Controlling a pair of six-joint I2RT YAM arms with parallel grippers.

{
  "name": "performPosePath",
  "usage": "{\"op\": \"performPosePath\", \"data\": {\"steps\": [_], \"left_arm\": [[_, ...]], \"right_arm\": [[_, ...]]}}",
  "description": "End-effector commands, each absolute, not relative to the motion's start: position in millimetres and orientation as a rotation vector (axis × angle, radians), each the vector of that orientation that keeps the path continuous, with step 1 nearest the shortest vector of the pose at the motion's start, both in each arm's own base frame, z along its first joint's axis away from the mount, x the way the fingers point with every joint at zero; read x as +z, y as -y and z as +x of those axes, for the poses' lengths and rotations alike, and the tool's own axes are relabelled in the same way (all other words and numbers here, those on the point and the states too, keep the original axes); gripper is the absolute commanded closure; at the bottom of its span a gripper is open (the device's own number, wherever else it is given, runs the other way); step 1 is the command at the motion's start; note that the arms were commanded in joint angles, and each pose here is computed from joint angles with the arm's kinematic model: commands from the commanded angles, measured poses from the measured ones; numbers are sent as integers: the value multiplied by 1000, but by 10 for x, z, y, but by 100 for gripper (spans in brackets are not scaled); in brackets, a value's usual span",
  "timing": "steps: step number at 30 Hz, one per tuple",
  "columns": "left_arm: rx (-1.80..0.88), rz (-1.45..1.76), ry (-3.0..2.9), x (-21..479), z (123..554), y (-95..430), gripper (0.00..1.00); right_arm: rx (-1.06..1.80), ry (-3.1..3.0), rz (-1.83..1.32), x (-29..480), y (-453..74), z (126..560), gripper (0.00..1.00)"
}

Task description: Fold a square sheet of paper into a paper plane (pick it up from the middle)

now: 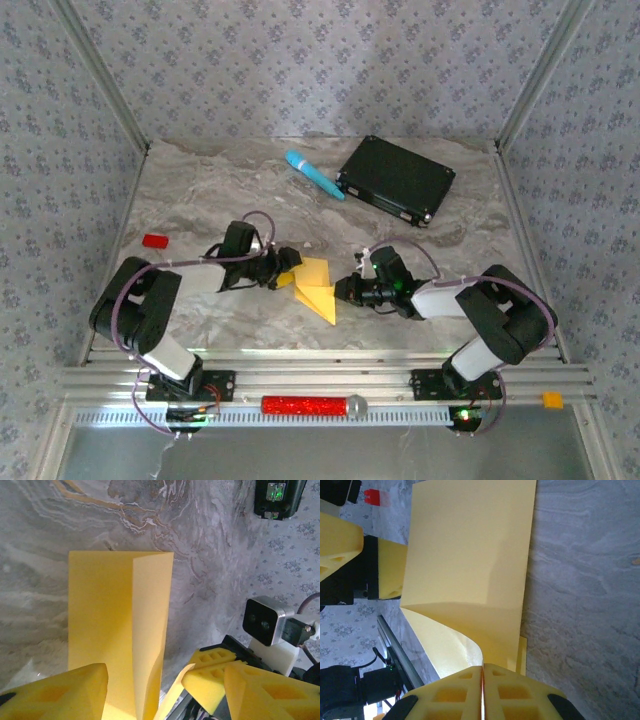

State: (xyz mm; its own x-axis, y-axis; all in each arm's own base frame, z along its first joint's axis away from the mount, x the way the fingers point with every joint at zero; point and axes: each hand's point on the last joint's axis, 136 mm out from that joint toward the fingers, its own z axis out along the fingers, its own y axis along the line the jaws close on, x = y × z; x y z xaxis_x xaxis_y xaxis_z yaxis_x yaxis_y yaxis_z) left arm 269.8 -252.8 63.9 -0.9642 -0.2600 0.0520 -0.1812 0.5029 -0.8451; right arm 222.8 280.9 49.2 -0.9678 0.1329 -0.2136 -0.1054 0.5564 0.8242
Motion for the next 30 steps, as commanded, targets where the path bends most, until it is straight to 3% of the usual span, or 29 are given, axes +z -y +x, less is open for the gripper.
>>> {"op": "performPosePath", "data": {"steps": [1,5,11,17,26,30], "left_arm": [[-1523,-373,-2635,678,2736,2618,39],[-1573,-343,-2643,669,2763,2730,49],[-1592,-348,-2659,610,2806,2818,75],[-1541,-469,-2601,545,2878,2732,94],[-1419,-539,-2526,600,2890,2673,99],[-1439,-515,-2504,691,2897,2741,92]], "right_arm": [[1390,-2550,44,446,-2780,2206,90],[1387,-2553,62,417,-2739,2197,90],[1399,-2549,68,430,-2719,2199,87],[1342,-2548,92,488,-2640,2210,70],[685,-2487,-93,642,-2103,2195,63],[521,-2348,-260,763,-2061,2142,59]]}}
